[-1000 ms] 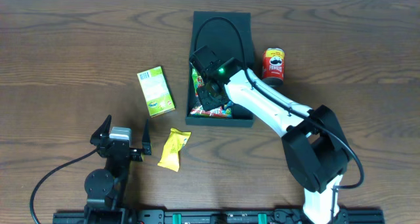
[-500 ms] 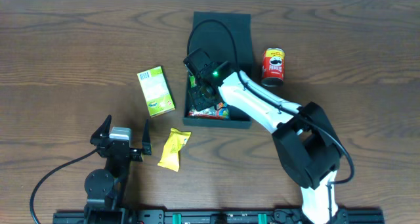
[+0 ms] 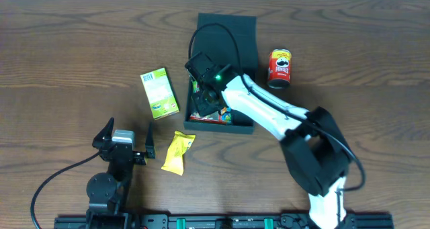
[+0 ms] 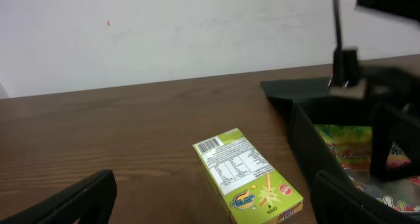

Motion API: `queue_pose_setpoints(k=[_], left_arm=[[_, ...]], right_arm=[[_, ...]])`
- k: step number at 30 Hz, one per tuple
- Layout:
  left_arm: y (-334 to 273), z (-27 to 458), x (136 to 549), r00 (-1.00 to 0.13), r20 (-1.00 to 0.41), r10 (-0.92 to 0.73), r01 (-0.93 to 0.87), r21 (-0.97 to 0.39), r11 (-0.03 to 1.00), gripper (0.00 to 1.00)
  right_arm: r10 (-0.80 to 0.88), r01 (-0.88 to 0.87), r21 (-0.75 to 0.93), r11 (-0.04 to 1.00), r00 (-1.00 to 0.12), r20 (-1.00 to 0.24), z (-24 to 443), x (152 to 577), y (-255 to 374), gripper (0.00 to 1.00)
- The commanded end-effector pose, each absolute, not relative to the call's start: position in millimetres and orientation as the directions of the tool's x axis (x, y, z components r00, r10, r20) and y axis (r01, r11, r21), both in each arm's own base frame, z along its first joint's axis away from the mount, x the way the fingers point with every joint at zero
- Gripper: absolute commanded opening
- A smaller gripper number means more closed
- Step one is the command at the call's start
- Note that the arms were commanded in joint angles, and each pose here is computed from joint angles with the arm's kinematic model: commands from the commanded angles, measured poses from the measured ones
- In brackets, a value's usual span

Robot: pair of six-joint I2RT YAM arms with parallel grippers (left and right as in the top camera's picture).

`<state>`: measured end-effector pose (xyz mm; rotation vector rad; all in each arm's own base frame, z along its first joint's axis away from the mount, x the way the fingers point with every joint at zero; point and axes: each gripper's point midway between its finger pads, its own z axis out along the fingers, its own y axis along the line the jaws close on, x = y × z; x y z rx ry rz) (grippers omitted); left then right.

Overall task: Pack container
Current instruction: 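Lower the bag into the box and open the right gripper, then move the right gripper right and forward to the red Pringles can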

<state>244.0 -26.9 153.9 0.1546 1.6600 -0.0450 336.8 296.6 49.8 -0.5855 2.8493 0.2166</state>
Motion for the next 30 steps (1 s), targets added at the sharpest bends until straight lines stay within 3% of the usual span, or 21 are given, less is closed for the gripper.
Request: queue_pose_setpoints(k=[1, 10, 19, 25, 30], left_arm=[[-27.1, 135.7, 242.7, -0.15, -0.986, 0.079, 0.135, 0.059, 0.989, 0.95], [-27.1, 135.7, 242.7, -0.15, -0.986, 0.079, 0.135, 0.059, 0.989, 0.95], [-27.1, 135.7, 242.7, -0.15, -0.986, 0.079, 0.135, 0.059, 0.989, 0.95], [-27.1, 135.7, 242.7, -0.15, -0.986, 0.079, 0.135, 0.059, 0.989, 0.95], [-27.1, 135.7, 242.7, -0.15, -0.986, 0.079, 0.135, 0.059, 0.989, 0.95]], right_arm=[[-0.35, -0.402, 0.085, 0.912, -0.868, -0.352, 99.5, 341.5, 294.3, 0.01], [-0.289, -0.296, -0.059, 0.953, -0.836, -0.466, 168.8, 342.5, 242.6, 0.01], [-0.224, -0.211, -0.081, 0.974, -0.868, -0.443, 202.1, 326.8, 184.3, 0.01], [-0.186, -0.179, -0.057, 0.982, -0.886, -0.424, 221.2, 306.9, 157.2, 0.01], [-0.061, -0.088, 0.045, 0.995, -0.906, -0.42, 236.4, 302.9, 123.6, 0.01]])
